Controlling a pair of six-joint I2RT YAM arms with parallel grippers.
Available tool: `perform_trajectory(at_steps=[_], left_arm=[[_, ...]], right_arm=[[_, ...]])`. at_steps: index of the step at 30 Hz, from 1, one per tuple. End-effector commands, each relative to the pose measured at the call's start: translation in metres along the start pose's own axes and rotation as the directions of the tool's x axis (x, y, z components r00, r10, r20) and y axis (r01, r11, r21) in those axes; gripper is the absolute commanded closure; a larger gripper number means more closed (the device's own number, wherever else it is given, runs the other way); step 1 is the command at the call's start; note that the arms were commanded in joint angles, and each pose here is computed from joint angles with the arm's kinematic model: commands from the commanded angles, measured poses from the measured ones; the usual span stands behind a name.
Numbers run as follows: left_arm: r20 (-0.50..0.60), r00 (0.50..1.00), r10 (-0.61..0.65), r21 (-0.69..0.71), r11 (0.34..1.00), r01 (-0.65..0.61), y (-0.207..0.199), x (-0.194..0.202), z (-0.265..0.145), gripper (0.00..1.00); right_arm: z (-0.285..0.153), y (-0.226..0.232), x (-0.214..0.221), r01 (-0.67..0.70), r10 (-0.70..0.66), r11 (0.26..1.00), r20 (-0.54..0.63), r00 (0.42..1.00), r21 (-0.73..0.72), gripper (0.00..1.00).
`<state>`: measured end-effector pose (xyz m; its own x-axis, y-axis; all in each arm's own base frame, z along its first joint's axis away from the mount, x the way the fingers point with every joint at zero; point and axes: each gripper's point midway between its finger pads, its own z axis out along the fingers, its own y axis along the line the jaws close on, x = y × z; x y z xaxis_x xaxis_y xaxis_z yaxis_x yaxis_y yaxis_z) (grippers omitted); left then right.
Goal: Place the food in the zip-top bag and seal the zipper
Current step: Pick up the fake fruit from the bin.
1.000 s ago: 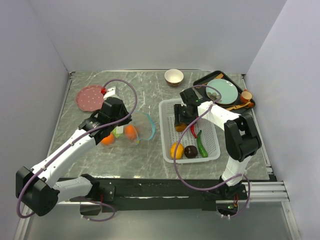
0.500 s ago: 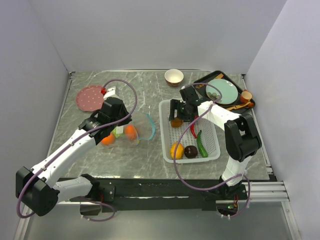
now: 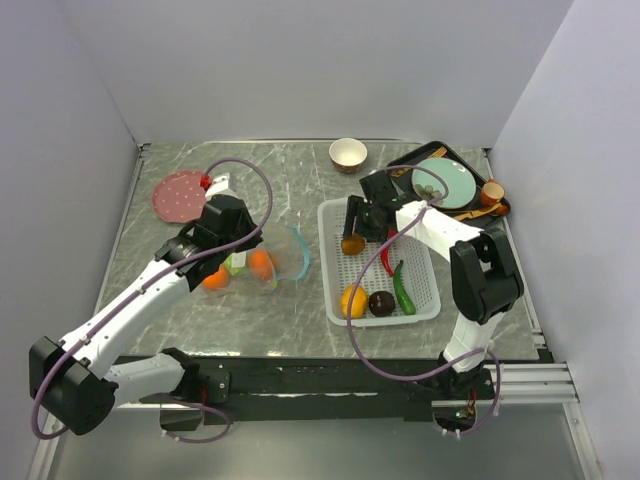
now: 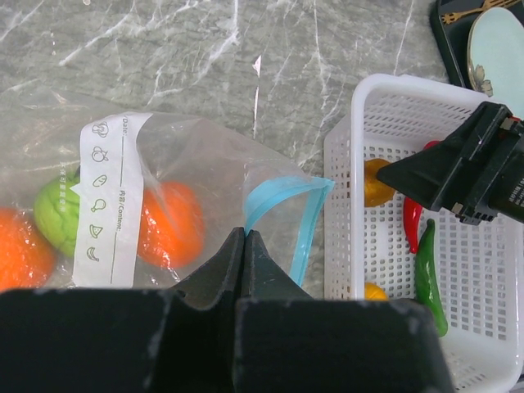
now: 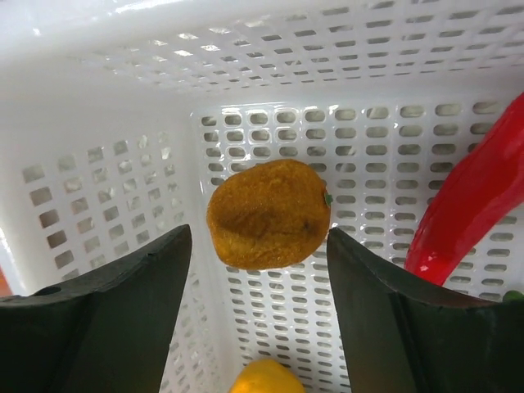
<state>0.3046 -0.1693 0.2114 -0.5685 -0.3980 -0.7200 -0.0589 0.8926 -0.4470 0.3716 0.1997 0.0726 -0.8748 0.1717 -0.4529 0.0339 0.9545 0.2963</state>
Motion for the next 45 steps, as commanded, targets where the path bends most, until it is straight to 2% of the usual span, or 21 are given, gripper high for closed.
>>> perform_trajectory(at_steps=[1,4,7,9,11,17,29,35,36,40,45], left_arm=[[0.035,0.999,-0.013,0.009,1.000,0.013,-0.001,-0.009,-0.007,0.99],[0.034,0.999,-0.012,0.020,1.000,0.011,-0.003,-0.009,-0.006,0.99],[0.034,0.999,-0.010,0.020,1.000,0.010,-0.005,-0.010,-0.006,0.99],[0.037,0.999,-0.007,0.017,1.000,0.007,-0.004,-0.012,-0.006,0.99],[0.040,0.999,-0.007,0.013,1.000,0.007,-0.004,-0.012,-0.007,0.99],[0.032,0.999,-0.009,0.013,1.000,0.008,-0.003,-0.010,-0.006,0.99],[0.018,1.000,-0.007,0.008,1.000,0.006,-0.004,-0.006,0.000,0.99],[0.021,1.000,-0.005,0.003,1.000,0.005,-0.002,-0.007,0.000,0.99],[0.021,1.000,-0.005,0.005,1.000,0.005,-0.003,-0.007,0.000,0.99],[0.019,1.000,-0.004,0.003,1.000,0.004,-0.003,-0.007,0.000,0.99],[0.019,1.000,-0.004,0.003,1.000,0.004,-0.003,-0.007,-0.001,0.99]], right_arm=[[-0.026,0.013,-0.029,-0.019,0.027,0.997,0.121,0.992,-0.069,0.26],[-0.018,0.015,-0.021,0.016,-0.011,0.997,0.064,0.998,-0.080,0.30],[-0.007,0.013,-0.005,0.058,-0.060,0.994,-0.014,0.998,-0.092,0.46],[-0.001,0.005,-0.001,0.079,-0.081,0.995,-0.032,0.996,-0.059,0.48],[0.005,-0.003,0.003,0.071,-0.072,0.997,-0.059,0.996,-0.024,0.46],[0.008,0.010,0.000,0.040,-0.045,0.994,-0.049,0.998,-0.100,0.32],[0.020,0.005,0.005,0.054,-0.061,0.995,-0.086,0.994,-0.082,0.32],[0.023,0.007,0.007,0.062,-0.071,0.994,-0.096,0.993,-0.093,0.40],[0.022,0.007,0.006,0.064,-0.073,0.994,-0.095,0.993,-0.091,0.46],[0.015,0.007,0.003,0.079,-0.086,0.992,-0.076,0.993,-0.098,0.56],[-0.008,0.016,-0.007,0.101,-0.103,0.985,-0.008,0.995,-0.139,0.61]])
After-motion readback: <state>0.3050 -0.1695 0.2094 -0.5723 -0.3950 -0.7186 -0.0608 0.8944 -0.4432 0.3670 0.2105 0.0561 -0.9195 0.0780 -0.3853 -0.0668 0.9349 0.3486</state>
